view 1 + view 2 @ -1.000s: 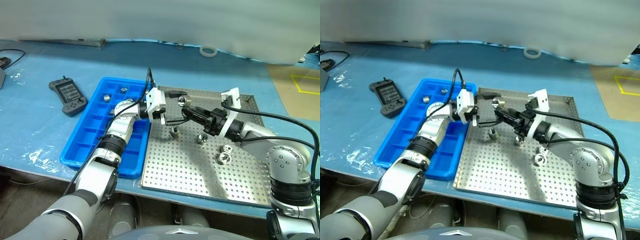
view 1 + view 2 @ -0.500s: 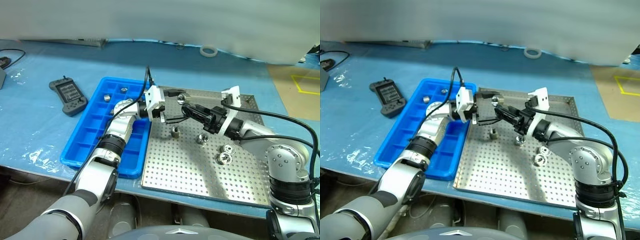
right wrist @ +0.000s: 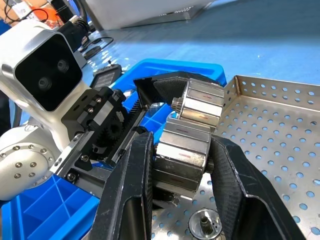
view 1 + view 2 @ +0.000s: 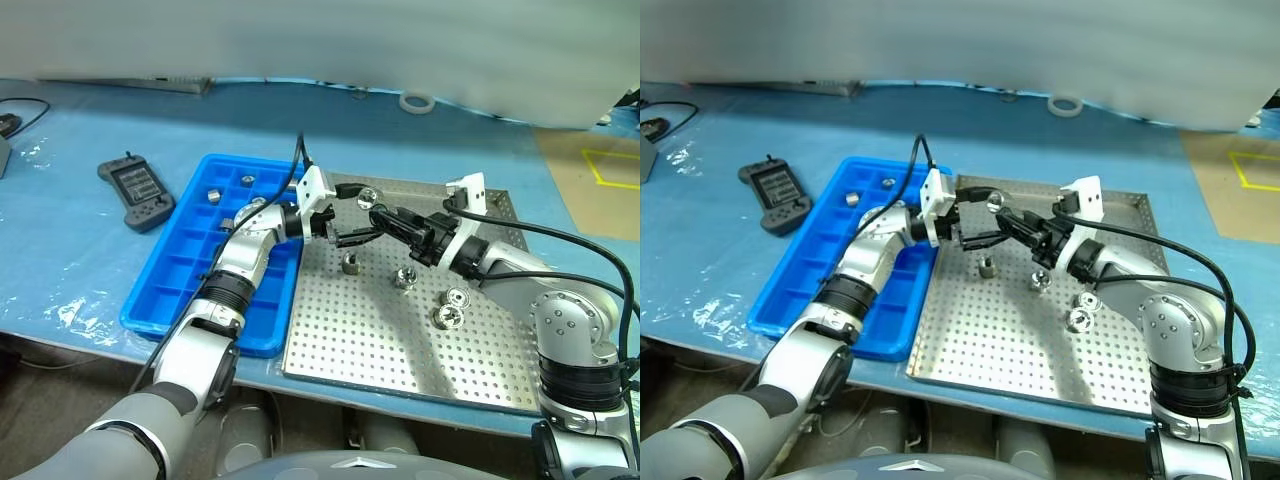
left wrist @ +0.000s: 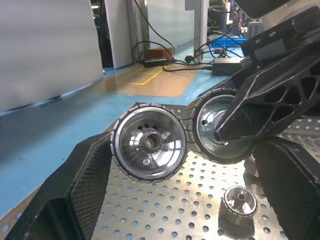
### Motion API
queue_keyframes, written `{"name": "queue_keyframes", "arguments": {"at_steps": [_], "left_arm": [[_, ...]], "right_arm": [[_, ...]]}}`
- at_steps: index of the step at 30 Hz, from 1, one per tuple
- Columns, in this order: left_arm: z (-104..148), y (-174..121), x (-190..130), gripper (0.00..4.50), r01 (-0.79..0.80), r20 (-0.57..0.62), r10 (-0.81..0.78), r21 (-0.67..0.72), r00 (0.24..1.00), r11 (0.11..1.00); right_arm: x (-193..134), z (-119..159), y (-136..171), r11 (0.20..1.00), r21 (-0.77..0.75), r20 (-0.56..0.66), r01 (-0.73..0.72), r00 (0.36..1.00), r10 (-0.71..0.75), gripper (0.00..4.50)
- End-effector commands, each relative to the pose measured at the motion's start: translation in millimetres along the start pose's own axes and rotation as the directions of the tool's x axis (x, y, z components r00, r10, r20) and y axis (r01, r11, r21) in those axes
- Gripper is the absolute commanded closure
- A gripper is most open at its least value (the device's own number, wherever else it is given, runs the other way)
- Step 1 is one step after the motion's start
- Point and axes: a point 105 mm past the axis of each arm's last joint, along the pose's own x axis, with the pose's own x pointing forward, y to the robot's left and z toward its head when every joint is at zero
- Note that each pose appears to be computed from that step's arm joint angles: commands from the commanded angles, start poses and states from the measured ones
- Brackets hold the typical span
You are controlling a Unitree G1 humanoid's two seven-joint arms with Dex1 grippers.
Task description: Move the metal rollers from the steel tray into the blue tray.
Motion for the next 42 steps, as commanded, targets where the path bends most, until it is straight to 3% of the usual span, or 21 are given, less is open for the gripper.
{"name": "queue_keyframes", "arguments": {"at_steps": [1,11,18,21,30,33,36,42], "left_arm": [[39,7,3,0.26,-0.008,0.120,-0.002,0.087,0.993,0.996],[60,19,-3,0.26,-0.064,0.226,0.044,0.082,0.973,0.995],[45,5,-34,0.26,0.132,0.076,-0.136,0.055,0.988,0.990],[38,15,-34,0.26,0.061,0.034,-0.064,0.086,0.997,0.994],[45,25,-31,0.26,-0.007,0.089,-0.002,0.092,0.996,0.996],[39,26,-34,0.26,-0.008,0.088,0.007,0.018,0.996,1.000],[41,32,-39,0.26,-0.002,0.149,0.028,-0.174,0.988,0.985],[45,31,-52,0.26,0.101,0.237,0.009,-0.451,0.972,0.887]], "right_arm": [[1,-14,2,1.000,0.013,-0.055,-0.006,0.998,0.006,3.24],[1,-15,2,1.000,0.012,-0.058,-0.004,0.998,0.005,3.24],[0,-16,0,1.000,0.012,-0.062,0.003,0.998,-0.002,3.24],[1,-17,0,1.000,0.016,-0.065,0.003,0.998,-0.002,3.24],[1,-15,0,1.000,0.013,-0.067,-0.003,0.998,0.004,3.24],[0,-14,1,1.000,0.005,-0.065,-0.010,0.998,0.010,3.24],[-8,5,11,0.996,-0.006,-0.003,-0.086,0.996,0.086,3.24],[-19,33,13,0.992,0.003,0.092,-0.124,0.988,0.124,3.24]]}}
